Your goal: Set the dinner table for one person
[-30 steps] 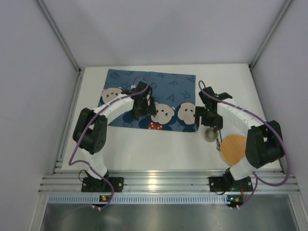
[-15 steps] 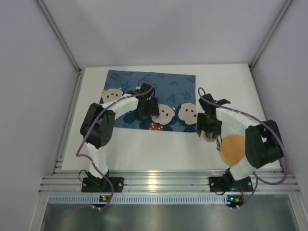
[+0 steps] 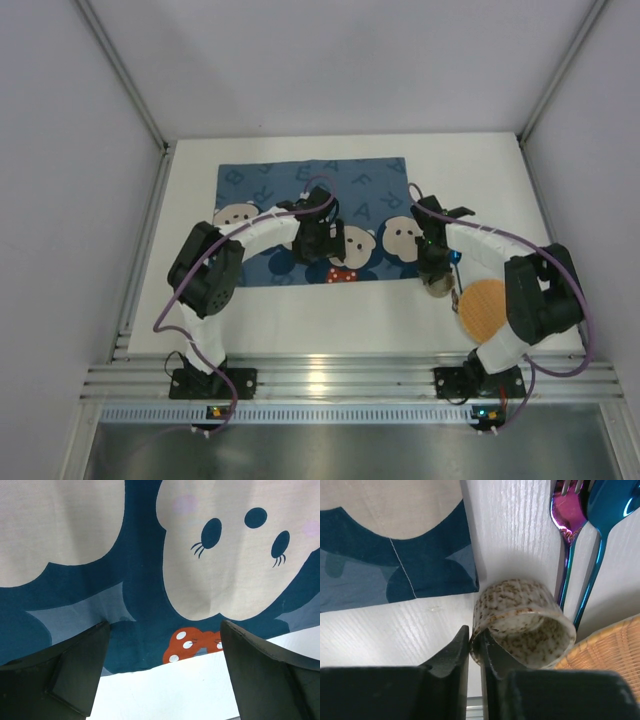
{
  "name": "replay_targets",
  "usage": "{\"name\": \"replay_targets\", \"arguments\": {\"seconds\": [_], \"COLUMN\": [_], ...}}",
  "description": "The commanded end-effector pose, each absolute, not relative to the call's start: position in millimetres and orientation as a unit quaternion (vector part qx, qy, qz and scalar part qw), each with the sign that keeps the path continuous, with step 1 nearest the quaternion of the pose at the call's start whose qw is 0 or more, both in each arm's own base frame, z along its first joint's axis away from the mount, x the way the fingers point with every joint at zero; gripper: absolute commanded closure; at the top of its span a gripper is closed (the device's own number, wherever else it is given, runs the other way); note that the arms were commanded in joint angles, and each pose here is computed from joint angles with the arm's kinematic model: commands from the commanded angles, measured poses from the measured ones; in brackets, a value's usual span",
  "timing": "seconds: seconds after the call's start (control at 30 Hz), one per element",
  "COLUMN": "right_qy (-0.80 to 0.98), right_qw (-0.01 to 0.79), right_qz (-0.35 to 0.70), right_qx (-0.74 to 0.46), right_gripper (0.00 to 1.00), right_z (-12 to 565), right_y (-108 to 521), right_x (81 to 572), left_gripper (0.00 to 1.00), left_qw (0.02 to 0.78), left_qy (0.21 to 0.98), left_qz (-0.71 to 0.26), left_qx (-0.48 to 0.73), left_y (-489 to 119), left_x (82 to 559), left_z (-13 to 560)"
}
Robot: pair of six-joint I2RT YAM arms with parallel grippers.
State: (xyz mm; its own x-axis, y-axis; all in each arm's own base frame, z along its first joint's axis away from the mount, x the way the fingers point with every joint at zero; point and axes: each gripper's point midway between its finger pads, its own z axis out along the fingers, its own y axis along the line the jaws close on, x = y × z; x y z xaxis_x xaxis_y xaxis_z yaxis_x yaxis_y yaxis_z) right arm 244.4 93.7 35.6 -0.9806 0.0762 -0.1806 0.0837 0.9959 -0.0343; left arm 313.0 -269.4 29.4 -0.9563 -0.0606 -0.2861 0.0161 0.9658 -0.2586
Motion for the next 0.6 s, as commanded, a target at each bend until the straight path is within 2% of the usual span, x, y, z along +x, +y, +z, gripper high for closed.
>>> {"name": "replay_targets", "arguments": {"seconds": [0.0, 0.03, 0.23, 0.33, 0.4, 0.57], "right_qy": [0.994, 0.994, 0.990, 0.983, 0.981, 0.975], "right_qw": [0.105, 0.106, 0.129, 0.173, 0.185, 0.221], "right_qz": [-0.028, -0.029, -0.044, -0.031, -0.029, -0.008], "right_qx": [0.026, 0.024, 0.036, 0.042, 0.042, 0.031], "right_gripper": [0.96, 1.00, 1.00, 1.00, 1.00, 1.00], "right_z": [38, 40, 79, 117, 128, 161], "right_y": [94, 95, 88, 94, 98, 124], "right_x": [251, 252, 257, 278, 290, 347], "left_gripper": [0.03, 0.03, 0.03, 0.02, 0.02, 0.03], "left_qw": [0.091, 0.094, 0.146, 0.170, 0.178, 0.128], "left_qy": [0.988, 0.987, 0.980, 0.976, 0.976, 0.987], "left_qz": [-0.125, -0.127, -0.132, -0.137, -0.124, -0.093], "left_qx": [-0.023, -0.023, -0.019, -0.012, -0.006, 0.024], "left_y": [-266, -267, -265, -264, -260, -258], "left_x": [284, 286, 297, 301, 305, 287], "left_z": [14, 18, 66, 87, 85, 37]}}
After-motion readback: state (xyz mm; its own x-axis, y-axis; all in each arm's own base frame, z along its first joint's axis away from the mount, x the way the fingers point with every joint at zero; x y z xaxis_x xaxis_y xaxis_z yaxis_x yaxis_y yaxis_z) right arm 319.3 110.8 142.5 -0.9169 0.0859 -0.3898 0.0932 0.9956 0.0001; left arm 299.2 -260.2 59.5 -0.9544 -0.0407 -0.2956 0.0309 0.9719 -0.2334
